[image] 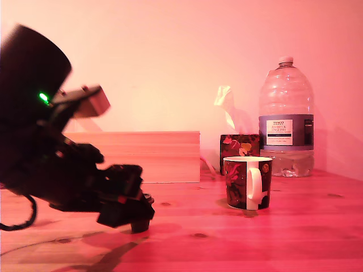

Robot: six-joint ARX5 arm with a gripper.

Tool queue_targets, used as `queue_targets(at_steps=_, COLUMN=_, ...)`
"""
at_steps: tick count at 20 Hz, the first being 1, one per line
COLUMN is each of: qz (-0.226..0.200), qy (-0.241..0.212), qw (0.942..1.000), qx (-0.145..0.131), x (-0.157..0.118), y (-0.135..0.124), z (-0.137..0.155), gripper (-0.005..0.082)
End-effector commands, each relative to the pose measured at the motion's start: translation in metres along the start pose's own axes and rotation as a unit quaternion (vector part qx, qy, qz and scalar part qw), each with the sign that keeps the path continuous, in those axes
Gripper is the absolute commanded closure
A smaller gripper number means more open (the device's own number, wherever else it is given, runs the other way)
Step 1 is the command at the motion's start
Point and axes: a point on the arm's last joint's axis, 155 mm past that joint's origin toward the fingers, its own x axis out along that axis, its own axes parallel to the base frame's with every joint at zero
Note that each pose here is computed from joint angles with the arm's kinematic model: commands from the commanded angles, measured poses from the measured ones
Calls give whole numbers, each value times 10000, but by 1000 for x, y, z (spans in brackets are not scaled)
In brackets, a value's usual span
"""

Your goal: Pick up the coffee capsules from the table one by one and drop them inside the nearest coffee cup

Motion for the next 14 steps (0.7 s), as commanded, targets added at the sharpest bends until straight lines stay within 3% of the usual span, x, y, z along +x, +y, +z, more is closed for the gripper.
queue_targets(at_steps=1, qz=12, qy=6, qw=10000, qx=1, x=6, y=2, z=0, gripper=251)
queue_targets(at_steps=14, qz=-109, qy=135, qw=9997, qx=-197, x=21, y=4, z=-4, gripper=255)
